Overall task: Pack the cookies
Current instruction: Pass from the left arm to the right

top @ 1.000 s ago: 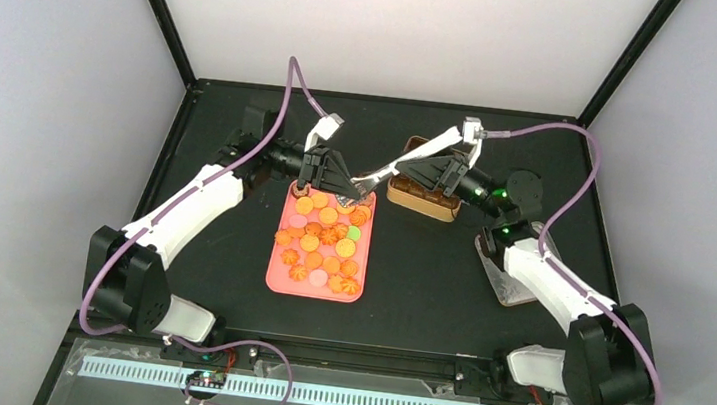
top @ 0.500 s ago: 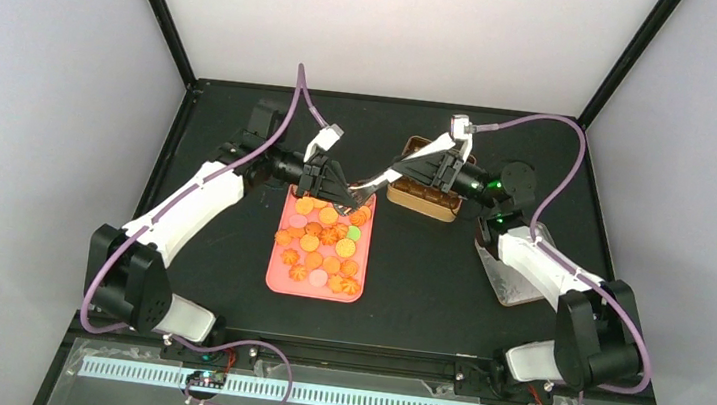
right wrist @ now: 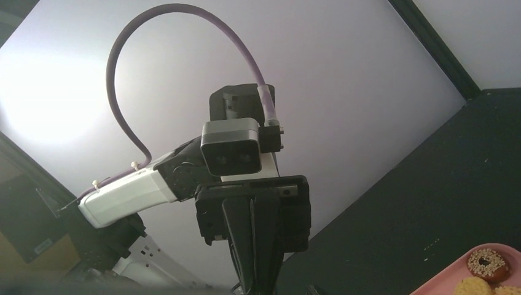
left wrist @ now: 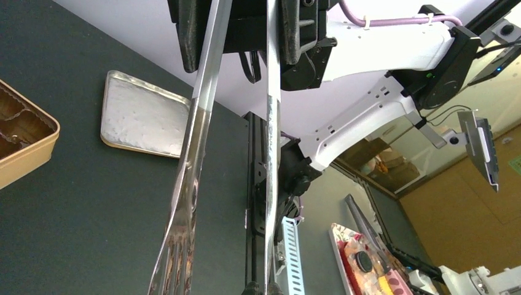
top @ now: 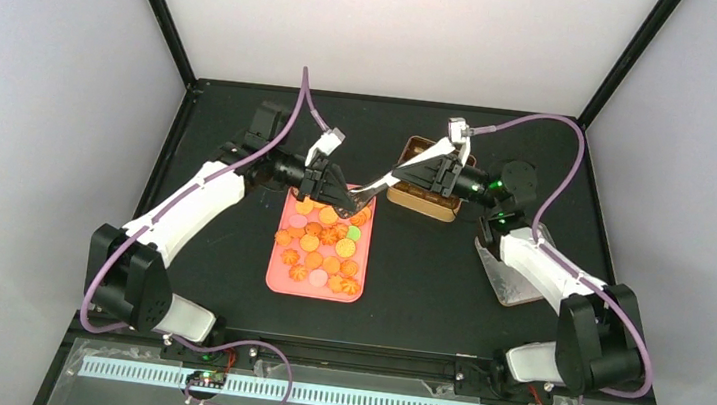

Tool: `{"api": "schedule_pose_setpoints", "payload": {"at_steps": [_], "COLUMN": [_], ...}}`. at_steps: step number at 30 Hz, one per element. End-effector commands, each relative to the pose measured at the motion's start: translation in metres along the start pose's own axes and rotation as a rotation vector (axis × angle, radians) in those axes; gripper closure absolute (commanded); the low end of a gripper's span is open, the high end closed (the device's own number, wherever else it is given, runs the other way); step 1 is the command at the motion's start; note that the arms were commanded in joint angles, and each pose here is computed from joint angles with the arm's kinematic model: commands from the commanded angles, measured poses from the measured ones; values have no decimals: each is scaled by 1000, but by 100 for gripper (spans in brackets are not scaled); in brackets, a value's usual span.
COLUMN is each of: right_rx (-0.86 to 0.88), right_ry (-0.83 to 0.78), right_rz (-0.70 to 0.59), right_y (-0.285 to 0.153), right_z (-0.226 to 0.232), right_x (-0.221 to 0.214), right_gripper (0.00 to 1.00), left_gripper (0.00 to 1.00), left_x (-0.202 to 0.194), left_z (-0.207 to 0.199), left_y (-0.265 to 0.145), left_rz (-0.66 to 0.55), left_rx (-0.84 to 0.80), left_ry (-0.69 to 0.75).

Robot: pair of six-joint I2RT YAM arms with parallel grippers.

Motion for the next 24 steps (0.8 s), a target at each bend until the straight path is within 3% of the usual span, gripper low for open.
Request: {"api": "schedule_pose_setpoints", "payload": {"at_steps": [1, 4, 9, 11, 17, 24], "right_rx": [52, 44, 22, -15, -161, -333], "right_ry": [-56, -90, -137, -162, -250, -358], "right_rz": [39, 31, 50, 68, 76, 96], "right_y": [-1, -4, -10, -14, -36, -56], "right_z": [19, 27, 36, 39, 45, 56], "right_x": [-5, -3, -6, -8, -4, 4], "right_gripper": [62, 63, 64, 66, 68, 68], "left_gripper": [95, 87, 46, 36, 30, 32], "left_x": [14, 13, 15, 18, 37, 71], "left_z": [-4, -2, -2, -4, 13, 96], "left_y": [1, 1, 1, 0, -9, -9], "left_rz": [-15, -15, -9, 6, 50, -13], "left_rx": [47, 55, 66, 81, 209, 506], "left_ry": [89, 87, 108, 144, 162, 67]}}
Point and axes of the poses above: each gripper's point midway between its finger pads, its own y axis out along the fingers, its own z axis along the line the jaws close on, x = y × z, the point moved 6 cm from there along -y, back along the fingers, and after that the axes turned 9 degrees about -y, right-handed, at the moved point
